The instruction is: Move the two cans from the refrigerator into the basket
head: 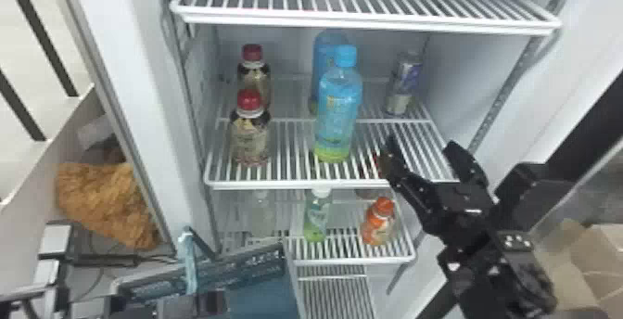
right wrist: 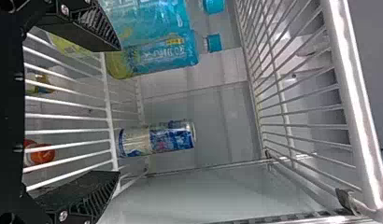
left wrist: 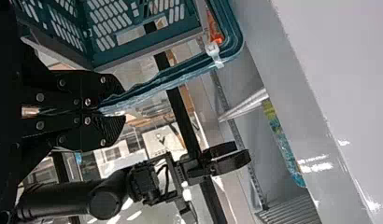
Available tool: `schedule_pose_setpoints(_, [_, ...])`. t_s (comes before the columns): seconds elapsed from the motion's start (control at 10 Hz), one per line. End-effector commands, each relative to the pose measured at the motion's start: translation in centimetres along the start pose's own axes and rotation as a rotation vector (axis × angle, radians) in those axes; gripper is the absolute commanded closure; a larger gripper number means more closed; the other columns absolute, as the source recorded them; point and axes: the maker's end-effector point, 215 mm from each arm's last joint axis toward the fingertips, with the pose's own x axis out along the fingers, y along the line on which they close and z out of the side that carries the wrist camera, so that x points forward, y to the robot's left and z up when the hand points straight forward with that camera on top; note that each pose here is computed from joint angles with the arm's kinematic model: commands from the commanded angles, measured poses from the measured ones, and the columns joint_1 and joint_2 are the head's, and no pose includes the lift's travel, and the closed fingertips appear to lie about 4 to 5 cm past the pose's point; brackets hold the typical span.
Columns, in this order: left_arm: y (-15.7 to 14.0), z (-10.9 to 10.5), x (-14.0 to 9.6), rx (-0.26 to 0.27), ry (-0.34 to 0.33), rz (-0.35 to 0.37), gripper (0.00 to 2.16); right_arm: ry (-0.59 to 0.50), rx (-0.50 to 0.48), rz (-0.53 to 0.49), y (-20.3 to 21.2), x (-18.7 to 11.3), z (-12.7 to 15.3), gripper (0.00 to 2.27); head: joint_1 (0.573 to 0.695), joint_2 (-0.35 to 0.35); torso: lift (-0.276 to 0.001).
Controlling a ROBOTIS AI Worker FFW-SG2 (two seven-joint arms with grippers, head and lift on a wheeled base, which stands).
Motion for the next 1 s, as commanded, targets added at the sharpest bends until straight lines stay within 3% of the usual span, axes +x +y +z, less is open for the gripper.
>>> schedule_pose_setpoints(0.0, [0.0, 0.0, 0.0, 0.000, 0.001, 0.000, 1.20, -0.006, -0.003, -0.004, -0.3, 1.8, -0.1, 0.11, 0.695, -0.107, -0.025])
schedule_pose_setpoints(0.9, [0.0, 0.1, 0.2, -0.003, 0.011, -0.004, 1.20, -0.012, -0.033, -0.063, -2.9, 9.6, -0.3, 0.11, 0.695, -0.118, -0.025])
